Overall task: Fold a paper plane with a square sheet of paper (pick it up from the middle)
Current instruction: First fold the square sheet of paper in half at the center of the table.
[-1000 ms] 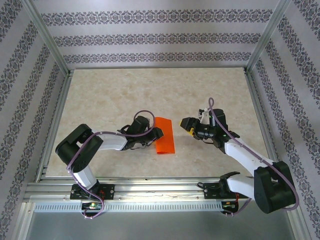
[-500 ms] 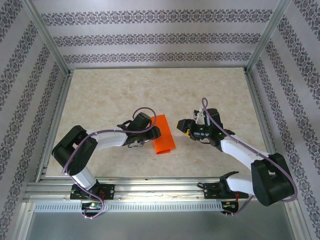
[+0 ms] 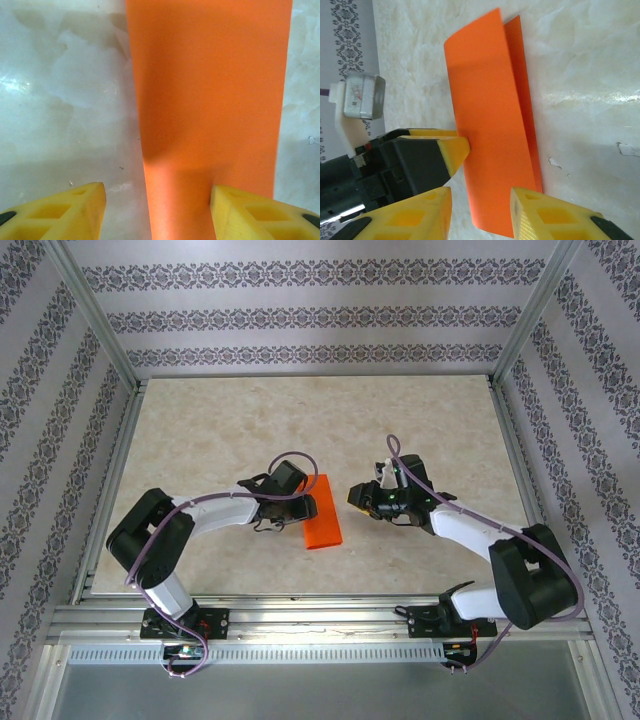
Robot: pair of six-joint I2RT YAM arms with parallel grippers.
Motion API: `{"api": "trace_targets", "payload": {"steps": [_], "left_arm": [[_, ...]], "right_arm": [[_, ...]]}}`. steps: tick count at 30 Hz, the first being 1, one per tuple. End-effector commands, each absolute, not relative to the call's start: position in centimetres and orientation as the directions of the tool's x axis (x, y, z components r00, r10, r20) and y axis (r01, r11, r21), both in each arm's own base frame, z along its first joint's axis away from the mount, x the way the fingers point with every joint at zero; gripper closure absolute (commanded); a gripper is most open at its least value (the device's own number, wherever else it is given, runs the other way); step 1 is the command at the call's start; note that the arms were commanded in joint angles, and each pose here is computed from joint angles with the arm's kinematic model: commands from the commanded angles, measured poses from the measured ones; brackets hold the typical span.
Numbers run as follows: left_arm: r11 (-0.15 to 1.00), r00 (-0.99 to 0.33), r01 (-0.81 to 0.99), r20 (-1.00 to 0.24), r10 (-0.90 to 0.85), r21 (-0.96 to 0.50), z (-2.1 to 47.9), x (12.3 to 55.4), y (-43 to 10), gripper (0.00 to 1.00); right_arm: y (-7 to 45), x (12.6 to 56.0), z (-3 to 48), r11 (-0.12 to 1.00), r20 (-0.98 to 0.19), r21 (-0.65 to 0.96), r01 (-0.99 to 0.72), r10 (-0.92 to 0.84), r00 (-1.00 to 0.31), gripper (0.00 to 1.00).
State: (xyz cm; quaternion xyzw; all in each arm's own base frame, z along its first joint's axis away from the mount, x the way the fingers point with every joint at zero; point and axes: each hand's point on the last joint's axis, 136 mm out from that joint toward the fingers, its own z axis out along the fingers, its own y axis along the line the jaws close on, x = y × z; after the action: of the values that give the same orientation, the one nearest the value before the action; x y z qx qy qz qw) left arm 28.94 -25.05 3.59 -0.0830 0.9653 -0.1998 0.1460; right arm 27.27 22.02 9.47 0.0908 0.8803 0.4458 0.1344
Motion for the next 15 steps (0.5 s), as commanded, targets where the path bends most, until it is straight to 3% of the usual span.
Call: {"api": "trace_targets", "payload": {"steps": [1, 5, 15], "left_arm": [[0.938, -0.956, -0.093, -0.235, -0.179, -0.335, 2.8, 28.1, -24.1, 0.42], [0.950, -0.961, -0.096, -0.220, -0.165, -0.297, 2.5, 28.0, -23.8, 0.42], [0.959, -0.972, -0.087, -0.186, -0.140, -0.271, 1.6, 27.9, -24.0, 0.41]], "right_arm": [[22.8, 27.3, 10.0, 0.580, -0.162, 0.814, 0.014, 0.250, -0.955, 0.65], [22.7, 27.3, 9.7, 0.589, -0.157, 0.808, 0.019, 0.246, -0.956, 0.71], [22.8, 27.2, 9.2, 0.591, -0.140, 0.806, 0.032, 0.242, -0.960, 0.71]]}}
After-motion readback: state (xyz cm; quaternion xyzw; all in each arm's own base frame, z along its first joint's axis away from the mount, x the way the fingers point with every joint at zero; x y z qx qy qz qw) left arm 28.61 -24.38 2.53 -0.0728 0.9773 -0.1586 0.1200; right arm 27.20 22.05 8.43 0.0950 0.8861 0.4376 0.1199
